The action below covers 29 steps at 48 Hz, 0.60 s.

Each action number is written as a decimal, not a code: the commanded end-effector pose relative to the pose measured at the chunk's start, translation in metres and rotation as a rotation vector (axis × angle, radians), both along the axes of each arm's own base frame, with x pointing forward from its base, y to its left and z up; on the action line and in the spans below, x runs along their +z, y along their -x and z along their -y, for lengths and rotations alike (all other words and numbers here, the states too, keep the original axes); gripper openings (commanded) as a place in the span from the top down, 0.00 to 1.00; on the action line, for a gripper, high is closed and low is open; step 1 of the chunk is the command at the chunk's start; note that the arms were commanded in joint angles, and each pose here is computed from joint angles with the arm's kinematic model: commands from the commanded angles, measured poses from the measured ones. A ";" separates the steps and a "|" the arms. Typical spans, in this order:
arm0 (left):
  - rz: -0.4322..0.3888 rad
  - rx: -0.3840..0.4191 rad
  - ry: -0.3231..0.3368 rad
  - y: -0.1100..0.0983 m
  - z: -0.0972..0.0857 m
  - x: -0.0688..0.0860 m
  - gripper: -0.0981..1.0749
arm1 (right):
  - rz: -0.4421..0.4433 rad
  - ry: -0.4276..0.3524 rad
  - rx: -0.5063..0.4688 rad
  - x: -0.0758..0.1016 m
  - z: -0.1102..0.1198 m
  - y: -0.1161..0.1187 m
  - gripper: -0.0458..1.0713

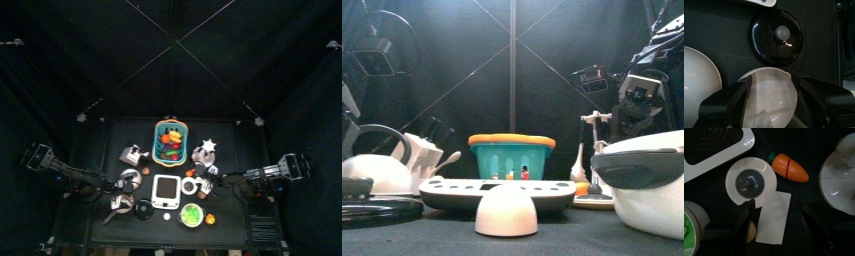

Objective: Put egg top into pan

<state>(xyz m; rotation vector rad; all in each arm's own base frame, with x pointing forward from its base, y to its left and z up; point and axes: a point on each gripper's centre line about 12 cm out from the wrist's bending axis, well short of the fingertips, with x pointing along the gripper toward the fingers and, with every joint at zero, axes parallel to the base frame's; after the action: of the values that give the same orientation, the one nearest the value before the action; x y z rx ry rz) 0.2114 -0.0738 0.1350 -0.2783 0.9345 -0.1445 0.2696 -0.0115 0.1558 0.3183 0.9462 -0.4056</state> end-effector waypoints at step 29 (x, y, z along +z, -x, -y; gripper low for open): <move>0.142 0.048 0.004 0.003 -0.020 0.034 0.10 | 0.062 0.005 0.007 0.018 0.000 -0.010 0.12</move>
<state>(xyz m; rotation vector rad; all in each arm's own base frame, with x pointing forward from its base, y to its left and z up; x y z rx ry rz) 0.2032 -0.0532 0.1636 -0.2930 0.8186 -0.1167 0.2742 -0.0114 0.1614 0.3180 0.9283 -0.4004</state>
